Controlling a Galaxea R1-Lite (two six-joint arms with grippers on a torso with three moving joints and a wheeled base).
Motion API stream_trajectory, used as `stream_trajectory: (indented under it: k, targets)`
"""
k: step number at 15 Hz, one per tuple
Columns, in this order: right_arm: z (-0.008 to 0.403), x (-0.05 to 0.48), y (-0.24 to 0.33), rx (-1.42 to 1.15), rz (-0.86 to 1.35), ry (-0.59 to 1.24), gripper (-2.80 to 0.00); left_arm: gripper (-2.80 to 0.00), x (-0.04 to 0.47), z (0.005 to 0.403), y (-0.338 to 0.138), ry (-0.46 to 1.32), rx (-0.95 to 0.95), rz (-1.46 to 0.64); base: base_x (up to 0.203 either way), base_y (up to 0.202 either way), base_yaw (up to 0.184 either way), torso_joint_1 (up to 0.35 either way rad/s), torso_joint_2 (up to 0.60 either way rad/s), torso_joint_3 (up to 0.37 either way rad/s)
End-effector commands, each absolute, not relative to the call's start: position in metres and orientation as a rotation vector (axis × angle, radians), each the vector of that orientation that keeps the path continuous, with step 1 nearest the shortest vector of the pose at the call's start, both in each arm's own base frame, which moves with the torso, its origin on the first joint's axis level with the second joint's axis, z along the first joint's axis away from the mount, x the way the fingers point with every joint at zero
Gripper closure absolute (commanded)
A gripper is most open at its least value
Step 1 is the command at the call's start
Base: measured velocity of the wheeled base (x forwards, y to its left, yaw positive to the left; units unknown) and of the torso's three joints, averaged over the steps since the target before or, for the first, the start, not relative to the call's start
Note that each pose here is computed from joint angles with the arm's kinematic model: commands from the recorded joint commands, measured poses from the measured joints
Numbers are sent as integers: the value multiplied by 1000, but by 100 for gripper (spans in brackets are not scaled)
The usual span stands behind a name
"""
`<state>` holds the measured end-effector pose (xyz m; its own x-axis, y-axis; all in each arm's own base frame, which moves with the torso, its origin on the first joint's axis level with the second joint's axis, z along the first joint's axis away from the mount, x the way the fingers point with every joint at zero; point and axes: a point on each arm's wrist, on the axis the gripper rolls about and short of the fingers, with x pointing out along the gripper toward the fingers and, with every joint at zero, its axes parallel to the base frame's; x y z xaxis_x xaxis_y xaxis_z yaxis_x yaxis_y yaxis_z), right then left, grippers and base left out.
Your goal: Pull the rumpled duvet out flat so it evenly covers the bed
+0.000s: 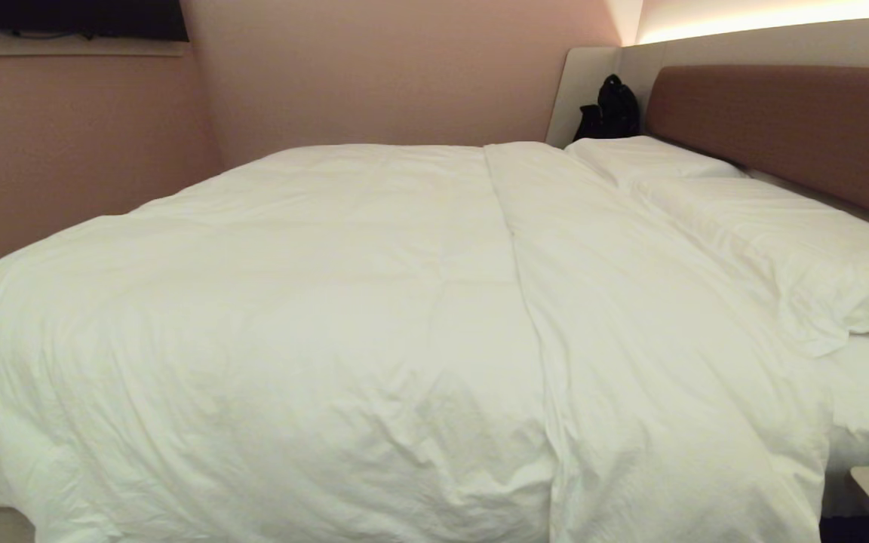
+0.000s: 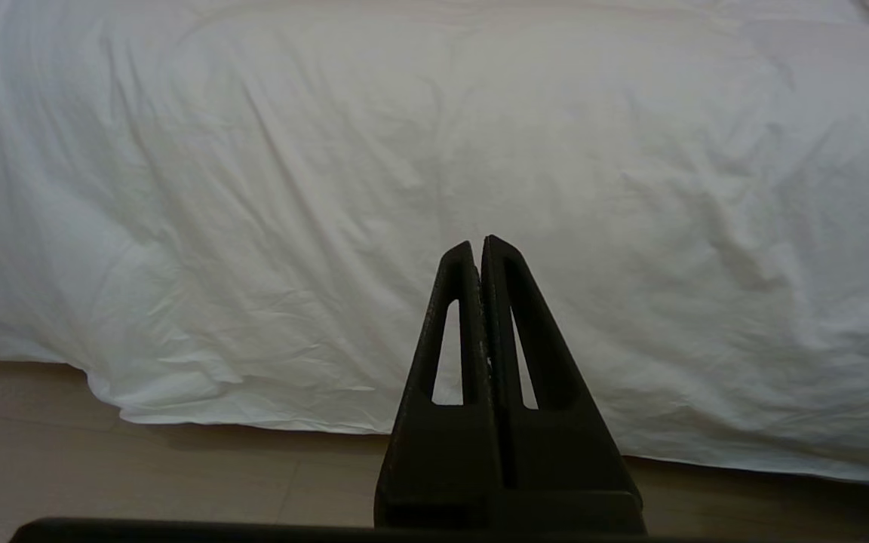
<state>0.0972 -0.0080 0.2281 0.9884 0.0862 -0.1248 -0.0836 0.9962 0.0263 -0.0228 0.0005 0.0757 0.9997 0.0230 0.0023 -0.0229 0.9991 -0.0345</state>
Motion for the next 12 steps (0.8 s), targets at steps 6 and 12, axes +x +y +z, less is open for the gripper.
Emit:
stream_trajectory:
  k: [6,12]
  targets:
    - [239,84,-5,9,123,55,0,0,-23,76,1,-3,-35,23,0,0,0,0,0,0]
    - [240,72,-3,5,126,33,0,0,-23,76,1,-3,-35,23,0,0,0,0,0,0]
